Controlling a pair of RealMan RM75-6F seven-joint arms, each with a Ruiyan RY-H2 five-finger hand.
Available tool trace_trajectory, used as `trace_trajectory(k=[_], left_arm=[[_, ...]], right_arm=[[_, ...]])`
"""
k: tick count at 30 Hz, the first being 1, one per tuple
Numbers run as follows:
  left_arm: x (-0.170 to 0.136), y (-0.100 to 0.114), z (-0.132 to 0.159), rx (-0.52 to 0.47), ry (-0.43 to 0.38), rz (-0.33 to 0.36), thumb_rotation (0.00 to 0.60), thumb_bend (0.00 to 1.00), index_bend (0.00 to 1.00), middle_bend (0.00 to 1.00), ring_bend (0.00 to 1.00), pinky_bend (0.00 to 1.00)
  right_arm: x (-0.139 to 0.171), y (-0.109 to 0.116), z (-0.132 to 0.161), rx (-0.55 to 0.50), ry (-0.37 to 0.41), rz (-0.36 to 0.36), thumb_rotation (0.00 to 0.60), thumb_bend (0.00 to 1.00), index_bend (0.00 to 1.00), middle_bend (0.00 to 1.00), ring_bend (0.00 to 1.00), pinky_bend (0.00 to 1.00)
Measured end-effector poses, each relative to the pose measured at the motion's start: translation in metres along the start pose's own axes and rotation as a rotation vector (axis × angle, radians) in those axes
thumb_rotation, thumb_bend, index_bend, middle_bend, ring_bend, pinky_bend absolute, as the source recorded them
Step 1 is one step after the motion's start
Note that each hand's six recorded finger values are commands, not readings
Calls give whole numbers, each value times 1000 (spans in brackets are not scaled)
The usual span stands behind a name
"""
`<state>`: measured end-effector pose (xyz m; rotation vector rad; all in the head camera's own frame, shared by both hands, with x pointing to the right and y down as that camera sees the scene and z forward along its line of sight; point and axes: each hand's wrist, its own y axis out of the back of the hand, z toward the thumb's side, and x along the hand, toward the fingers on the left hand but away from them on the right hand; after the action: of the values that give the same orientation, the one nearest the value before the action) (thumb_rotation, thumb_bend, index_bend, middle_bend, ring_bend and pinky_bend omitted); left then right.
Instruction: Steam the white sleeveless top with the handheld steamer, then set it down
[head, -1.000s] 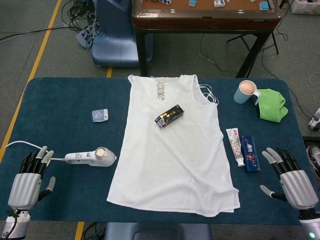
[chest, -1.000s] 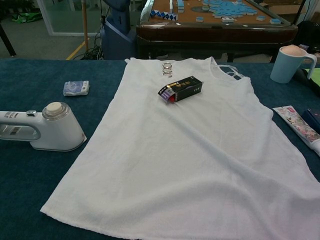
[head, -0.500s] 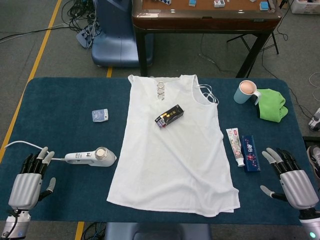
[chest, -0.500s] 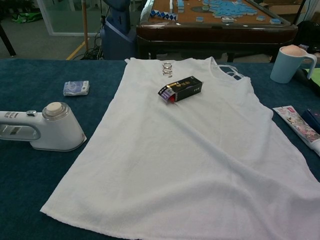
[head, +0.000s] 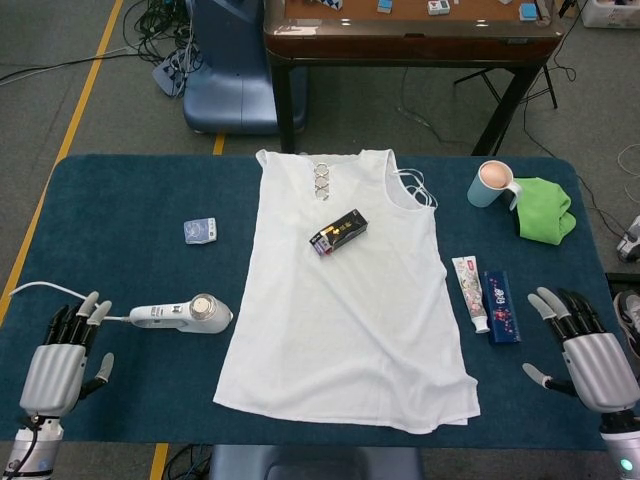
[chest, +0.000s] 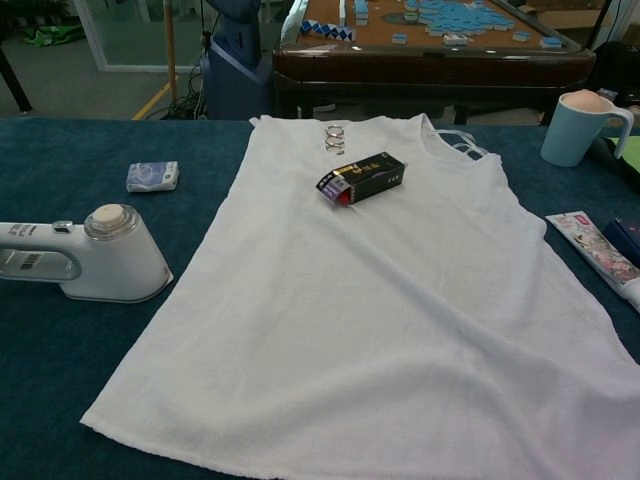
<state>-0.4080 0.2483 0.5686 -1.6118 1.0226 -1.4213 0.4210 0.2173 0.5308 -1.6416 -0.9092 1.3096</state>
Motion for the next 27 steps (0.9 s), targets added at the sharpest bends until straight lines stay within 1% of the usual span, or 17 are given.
trace_trajectory(k=[6, 9, 12, 19, 27], left_arm=[[12, -7, 10, 1, -34, -22, 600, 378, 0, 0, 13, 0], [19, -12, 16, 11, -52, -41, 600, 344, 0, 0, 13, 0], [27, -19, 26, 11, -70, -66, 600, 315, 0, 0, 13, 0], [47, -36, 50, 24, -110, -110, 600, 309, 0, 0, 13, 0], [67, -54, 59, 46, -107, -144, 600, 306, 0, 0, 13, 0]], right_arm=[[-11, 27, 2, 49, -4, -87, 600, 42, 7, 100, 0, 0], [-14, 37, 2, 68, -11, -113, 600, 42, 7, 100, 0, 0], [-15, 42, 2, 75, -16, -117, 600, 42, 7, 100, 0, 0], [-12, 42, -1, 67, -26, -109, 600, 42, 7, 100, 0, 0], [-7, 41, -5, 59, -36, -99, 600, 42, 7, 100, 0, 0]])
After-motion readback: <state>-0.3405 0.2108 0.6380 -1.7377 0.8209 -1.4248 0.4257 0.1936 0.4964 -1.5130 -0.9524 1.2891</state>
